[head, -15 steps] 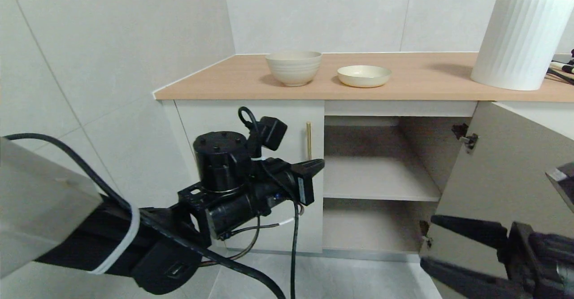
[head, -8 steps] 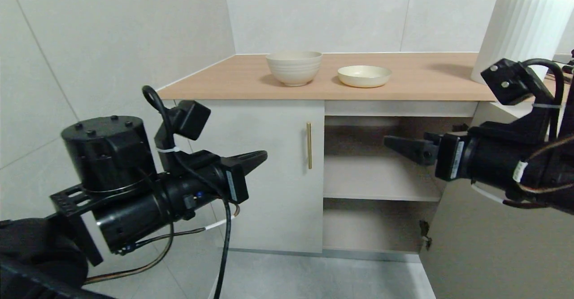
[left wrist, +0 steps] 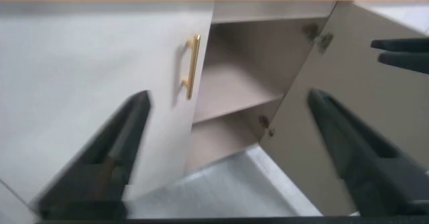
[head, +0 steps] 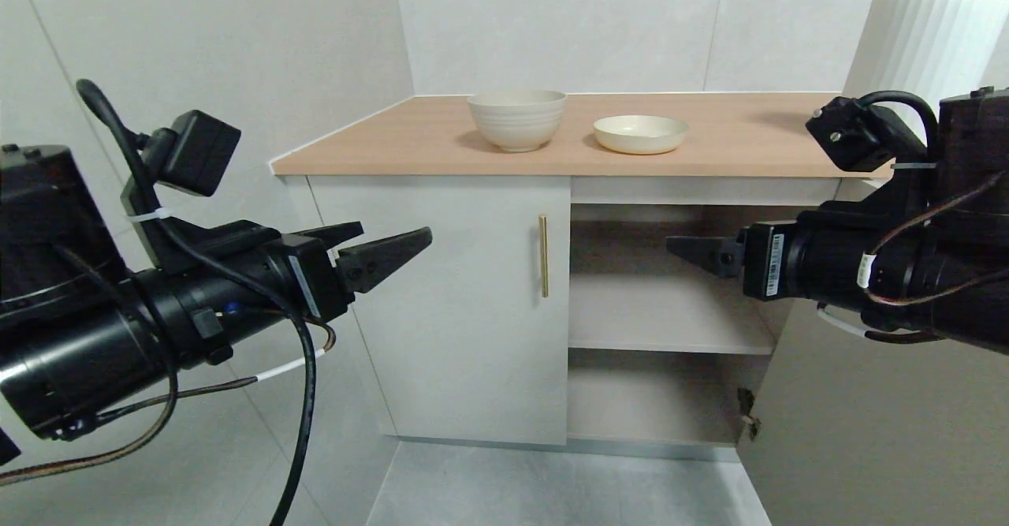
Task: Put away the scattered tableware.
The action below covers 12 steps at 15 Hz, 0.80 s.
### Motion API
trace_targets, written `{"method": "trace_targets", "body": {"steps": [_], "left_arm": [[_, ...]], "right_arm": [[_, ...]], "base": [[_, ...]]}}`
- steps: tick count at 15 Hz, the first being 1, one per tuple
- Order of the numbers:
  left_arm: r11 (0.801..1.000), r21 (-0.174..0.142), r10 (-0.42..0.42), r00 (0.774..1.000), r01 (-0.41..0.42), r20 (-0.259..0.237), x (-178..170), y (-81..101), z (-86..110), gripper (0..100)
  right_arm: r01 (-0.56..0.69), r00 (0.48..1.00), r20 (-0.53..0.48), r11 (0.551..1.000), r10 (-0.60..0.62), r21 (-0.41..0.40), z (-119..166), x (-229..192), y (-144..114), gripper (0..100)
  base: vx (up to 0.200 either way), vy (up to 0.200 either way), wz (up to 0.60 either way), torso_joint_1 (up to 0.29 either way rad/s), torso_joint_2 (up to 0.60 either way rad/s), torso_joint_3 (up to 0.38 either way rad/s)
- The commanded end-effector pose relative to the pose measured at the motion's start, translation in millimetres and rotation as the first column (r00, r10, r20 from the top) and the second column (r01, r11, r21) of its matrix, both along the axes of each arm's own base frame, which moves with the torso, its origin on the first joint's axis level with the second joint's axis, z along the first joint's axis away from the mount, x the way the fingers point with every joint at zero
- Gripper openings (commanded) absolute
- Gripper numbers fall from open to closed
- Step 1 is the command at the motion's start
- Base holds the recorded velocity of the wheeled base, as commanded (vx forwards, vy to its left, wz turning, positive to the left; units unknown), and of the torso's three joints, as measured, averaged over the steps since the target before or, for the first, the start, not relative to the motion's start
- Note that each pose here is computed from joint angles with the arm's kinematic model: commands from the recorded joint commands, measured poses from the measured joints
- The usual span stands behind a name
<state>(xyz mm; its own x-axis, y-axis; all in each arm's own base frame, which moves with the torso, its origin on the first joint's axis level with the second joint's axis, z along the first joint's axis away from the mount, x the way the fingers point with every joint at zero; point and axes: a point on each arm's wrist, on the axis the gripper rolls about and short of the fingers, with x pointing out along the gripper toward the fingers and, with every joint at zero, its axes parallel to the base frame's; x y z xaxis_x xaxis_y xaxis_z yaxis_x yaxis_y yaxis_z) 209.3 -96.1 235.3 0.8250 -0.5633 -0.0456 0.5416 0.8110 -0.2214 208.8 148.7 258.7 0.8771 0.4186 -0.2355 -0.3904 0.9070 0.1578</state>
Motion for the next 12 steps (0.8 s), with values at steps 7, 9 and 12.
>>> {"method": "trace_targets", "body": {"steps": [7, 9, 12], "left_arm": [[1.000, -0.012, -0.022, 0.999, 0.023, 0.040, -8.4, -1.7, 9.9, 100], [1.000, -0.012, -0.022, 0.999, 0.023, 0.038, -8.4, -1.7, 9.8, 100], [1.000, -0.013, -0.022, 0.999, 0.023, 0.039, -7.1, -2.3, 10.5, 100]], "right_arm": [[0.006, 1.000, 0.025, 1.000, -0.007, 0.021, 25.7, -26.3, -19.5, 100], [0.006, 1.000, 0.024, 1.000, -0.007, 0.020, 25.2, -26.3, -19.5, 100], [-0.003, 0.999, 0.034, 0.999, 0.001, 0.033, 27.9, -30.3, -22.1, 100]], "base": [[0.029, 0.000, 0.00, 0.001, 0.00, 0.000], [0.200, 0.000, 0.00, -0.002, 0.00, 0.002], [0.200, 0.000, 0.00, 0.009, 0.00, 0.002]]}}
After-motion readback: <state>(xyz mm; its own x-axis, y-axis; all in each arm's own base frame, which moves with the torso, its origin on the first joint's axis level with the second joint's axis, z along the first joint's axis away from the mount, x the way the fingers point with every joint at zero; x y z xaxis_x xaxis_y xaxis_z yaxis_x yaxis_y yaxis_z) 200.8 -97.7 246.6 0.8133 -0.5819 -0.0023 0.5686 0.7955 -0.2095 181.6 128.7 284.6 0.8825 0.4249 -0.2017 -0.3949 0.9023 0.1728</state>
